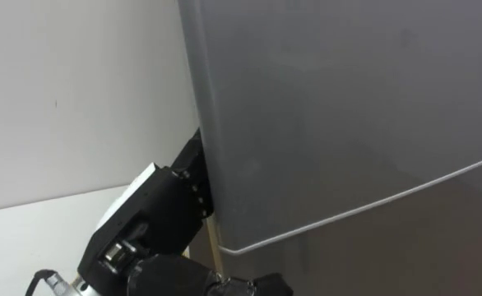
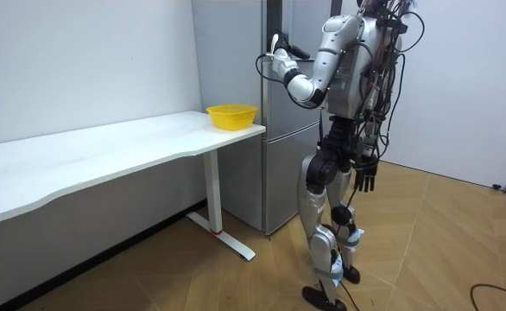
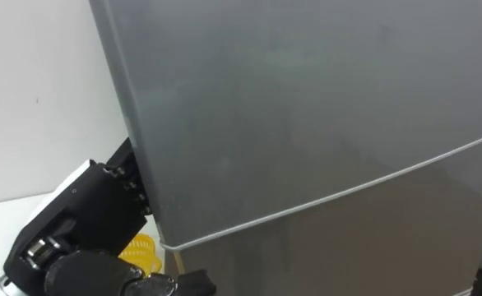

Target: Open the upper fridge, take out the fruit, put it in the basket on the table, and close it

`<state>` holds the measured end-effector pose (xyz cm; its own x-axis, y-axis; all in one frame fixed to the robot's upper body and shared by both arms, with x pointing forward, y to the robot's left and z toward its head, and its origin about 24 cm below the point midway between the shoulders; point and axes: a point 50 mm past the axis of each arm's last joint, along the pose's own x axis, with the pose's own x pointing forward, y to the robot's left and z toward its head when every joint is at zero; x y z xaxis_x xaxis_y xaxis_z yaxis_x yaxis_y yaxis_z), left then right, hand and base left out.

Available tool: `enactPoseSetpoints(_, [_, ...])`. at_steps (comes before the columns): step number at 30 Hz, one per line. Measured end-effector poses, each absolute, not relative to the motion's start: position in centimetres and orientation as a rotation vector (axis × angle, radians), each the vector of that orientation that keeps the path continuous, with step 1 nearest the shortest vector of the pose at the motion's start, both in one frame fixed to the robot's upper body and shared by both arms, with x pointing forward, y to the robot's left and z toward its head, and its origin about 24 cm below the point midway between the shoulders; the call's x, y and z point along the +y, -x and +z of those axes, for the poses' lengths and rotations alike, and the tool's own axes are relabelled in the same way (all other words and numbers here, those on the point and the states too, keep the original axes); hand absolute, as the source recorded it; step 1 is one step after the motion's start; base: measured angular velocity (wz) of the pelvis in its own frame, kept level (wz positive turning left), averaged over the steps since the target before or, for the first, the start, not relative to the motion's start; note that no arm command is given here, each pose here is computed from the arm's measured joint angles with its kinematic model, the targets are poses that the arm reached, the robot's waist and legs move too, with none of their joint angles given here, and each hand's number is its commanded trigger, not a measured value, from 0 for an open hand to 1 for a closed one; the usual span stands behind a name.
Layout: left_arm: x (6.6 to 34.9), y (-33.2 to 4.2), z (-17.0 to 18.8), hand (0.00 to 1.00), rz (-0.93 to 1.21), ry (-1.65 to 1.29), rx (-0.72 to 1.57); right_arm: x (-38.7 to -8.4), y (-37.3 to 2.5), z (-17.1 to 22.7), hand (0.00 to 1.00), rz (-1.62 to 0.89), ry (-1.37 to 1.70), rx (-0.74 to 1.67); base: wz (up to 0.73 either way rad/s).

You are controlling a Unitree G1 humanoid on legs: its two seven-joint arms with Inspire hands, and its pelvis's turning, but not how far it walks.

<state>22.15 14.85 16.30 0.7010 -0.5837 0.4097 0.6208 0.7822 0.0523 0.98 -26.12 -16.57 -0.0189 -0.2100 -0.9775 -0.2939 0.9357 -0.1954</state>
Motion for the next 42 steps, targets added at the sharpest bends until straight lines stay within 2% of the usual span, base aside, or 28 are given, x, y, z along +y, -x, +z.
enactPoseSetpoints(22, [13.4,-21.7,16.6,0.0,-0.859,0.196,-0.433,-26.4,-2.0,-16.4,0.0,0.13,0.464,1.567,0.0])
enactPoseSetpoints(42, [8.5,-20.7,17.7,0.0,-1.275,0.135,-0.468,-27.0,-2.5,-16.2,0.0,0.087,0.427,1.543,-0.11])
